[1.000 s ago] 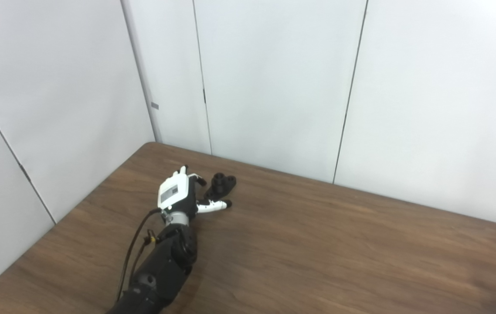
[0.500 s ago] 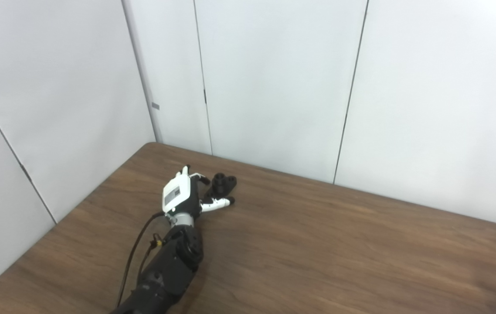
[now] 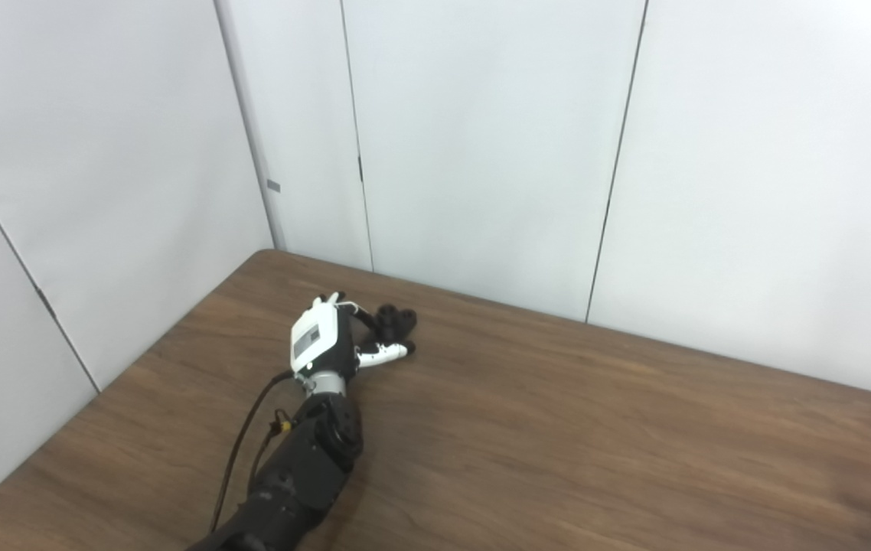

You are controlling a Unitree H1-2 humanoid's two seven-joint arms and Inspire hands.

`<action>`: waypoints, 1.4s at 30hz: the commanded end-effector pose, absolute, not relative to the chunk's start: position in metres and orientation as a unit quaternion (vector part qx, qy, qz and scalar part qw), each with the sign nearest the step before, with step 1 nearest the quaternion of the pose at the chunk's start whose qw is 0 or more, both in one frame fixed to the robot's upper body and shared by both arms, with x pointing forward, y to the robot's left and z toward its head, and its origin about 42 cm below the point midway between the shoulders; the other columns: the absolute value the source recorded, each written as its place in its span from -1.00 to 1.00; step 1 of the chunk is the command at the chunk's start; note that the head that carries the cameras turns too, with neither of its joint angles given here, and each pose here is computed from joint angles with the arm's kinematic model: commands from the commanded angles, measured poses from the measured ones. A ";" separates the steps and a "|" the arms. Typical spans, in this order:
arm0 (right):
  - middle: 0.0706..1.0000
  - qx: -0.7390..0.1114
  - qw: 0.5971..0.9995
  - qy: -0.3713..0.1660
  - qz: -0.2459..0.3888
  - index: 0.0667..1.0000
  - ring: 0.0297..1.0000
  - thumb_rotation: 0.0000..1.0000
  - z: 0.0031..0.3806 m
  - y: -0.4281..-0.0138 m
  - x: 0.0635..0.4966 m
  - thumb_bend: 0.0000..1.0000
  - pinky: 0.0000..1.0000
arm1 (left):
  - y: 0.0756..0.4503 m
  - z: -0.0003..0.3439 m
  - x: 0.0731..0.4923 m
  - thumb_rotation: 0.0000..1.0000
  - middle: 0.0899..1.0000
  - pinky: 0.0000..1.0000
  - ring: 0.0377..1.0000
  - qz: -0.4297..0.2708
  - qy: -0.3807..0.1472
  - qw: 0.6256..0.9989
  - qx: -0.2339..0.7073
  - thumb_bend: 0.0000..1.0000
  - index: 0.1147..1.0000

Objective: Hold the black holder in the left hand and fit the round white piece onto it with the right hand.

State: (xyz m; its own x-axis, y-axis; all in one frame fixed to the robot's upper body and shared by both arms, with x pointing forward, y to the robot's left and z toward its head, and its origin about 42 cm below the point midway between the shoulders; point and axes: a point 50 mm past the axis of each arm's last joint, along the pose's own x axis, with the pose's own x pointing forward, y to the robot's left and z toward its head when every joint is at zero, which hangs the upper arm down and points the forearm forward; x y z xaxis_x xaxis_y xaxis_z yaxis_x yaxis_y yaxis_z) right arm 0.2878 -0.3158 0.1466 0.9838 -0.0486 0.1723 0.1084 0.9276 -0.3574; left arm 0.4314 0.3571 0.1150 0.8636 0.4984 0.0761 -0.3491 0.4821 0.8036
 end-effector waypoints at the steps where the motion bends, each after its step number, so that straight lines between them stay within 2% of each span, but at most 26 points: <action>1: 0.45 -0.194 0.972 -0.127 -0.043 0.49 0.26 -0.81 0.165 -0.319 0.293 0.15 0.06 | 0.352 0.108 0.432 -0.89 0.78 1.00 1.00 0.237 0.089 0.855 0.453 0.05 -0.17; 9: 0.45 -0.200 0.970 -0.128 -0.044 0.49 0.26 -0.80 0.164 -0.317 0.295 0.13 0.06 | 0.351 0.104 0.428 -0.89 0.75 1.00 1.00 0.216 0.085 0.853 0.468 0.05 -0.17; 16: 0.47 -0.206 0.968 -0.136 -0.043 0.49 0.27 -0.75 0.166 -0.314 0.296 0.12 0.04 | 0.349 0.104 0.424 -0.89 0.75 1.00 0.99 0.184 0.074 0.865 0.461 0.05 -0.17; 27: 0.46 -0.202 0.970 -0.132 -0.043 0.46 0.26 -0.79 0.166 -0.309 0.298 0.16 0.04 | 0.321 0.104 0.411 -0.88 0.84 1.00 1.00 0.027 0.015 0.909 0.417 0.05 -0.17; 37: 0.43 -0.194 0.970 -0.142 -0.045 0.41 0.14 -0.87 0.167 -0.303 0.301 0.25 -0.05 | 0.291 0.101 0.402 -0.88 0.89 1.00 1.00 -0.109 -0.028 0.909 0.401 0.05 -0.17; 42: 0.40 -0.168 0.977 -0.121 -0.049 0.40 0.16 -0.79 0.169 -0.300 0.300 0.32 -0.02 | 0.272 0.104 0.396 -0.88 0.87 1.00 1.00 -0.157 -0.047 0.904 0.396 0.05 -0.17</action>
State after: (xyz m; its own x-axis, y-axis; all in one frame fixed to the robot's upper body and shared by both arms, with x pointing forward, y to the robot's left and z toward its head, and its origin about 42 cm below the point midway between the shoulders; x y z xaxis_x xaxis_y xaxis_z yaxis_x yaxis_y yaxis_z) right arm 0.2949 -0.3009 0.1508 0.9801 -0.0581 0.1897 0.1201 0.9347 -0.3345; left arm 0.4039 0.2916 0.1175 0.9708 -0.2383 0.0275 0.1392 0.6530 0.7445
